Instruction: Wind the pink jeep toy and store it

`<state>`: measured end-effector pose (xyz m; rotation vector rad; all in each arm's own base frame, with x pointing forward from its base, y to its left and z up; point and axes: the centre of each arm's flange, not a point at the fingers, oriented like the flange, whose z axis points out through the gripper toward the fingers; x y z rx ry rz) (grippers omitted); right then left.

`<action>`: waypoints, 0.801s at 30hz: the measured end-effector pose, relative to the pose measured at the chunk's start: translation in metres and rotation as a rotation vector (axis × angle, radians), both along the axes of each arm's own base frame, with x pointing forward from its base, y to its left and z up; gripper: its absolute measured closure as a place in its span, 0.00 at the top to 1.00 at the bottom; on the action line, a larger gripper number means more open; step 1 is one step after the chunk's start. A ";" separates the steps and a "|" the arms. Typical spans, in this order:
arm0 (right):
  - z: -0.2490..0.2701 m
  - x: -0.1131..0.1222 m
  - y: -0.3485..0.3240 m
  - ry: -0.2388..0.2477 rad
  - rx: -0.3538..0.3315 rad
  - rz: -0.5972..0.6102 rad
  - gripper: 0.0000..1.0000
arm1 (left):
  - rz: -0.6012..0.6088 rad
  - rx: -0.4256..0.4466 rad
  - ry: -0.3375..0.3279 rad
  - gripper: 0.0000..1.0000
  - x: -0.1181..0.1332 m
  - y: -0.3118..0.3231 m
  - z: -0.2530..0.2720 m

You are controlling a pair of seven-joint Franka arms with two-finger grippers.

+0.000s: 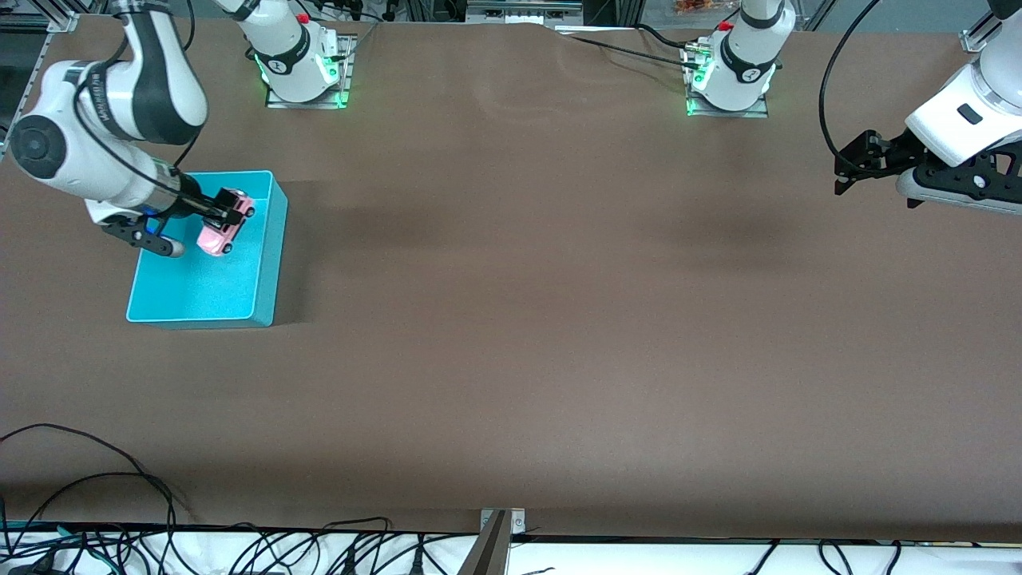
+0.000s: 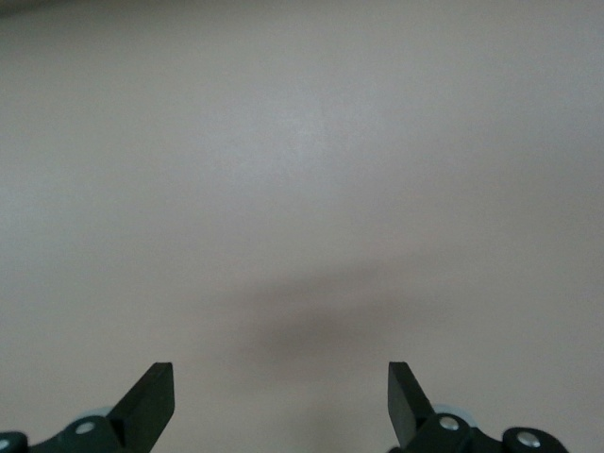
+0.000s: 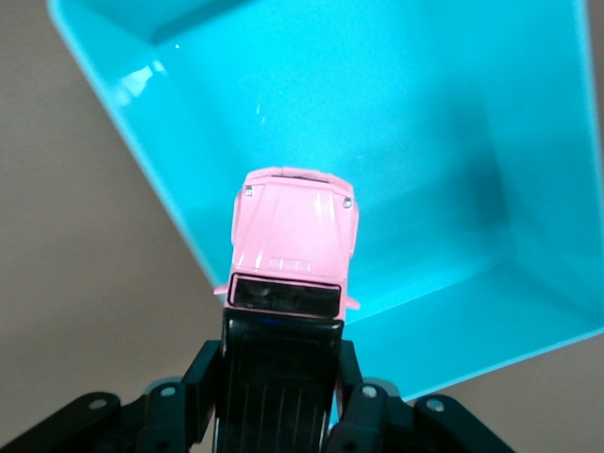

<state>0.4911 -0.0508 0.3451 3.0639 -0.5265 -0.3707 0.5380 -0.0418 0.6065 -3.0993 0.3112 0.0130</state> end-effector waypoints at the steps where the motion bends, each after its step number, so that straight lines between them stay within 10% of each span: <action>1: -0.001 -0.001 -0.005 0.002 -0.005 0.011 0.53 | 0.000 0.000 0.000 1.00 0.000 0.000 0.000; 24: -0.080 -0.024 -0.052 -0.046 -0.035 0.120 0.53 | 0.000 0.000 0.001 1.00 0.000 0.000 0.000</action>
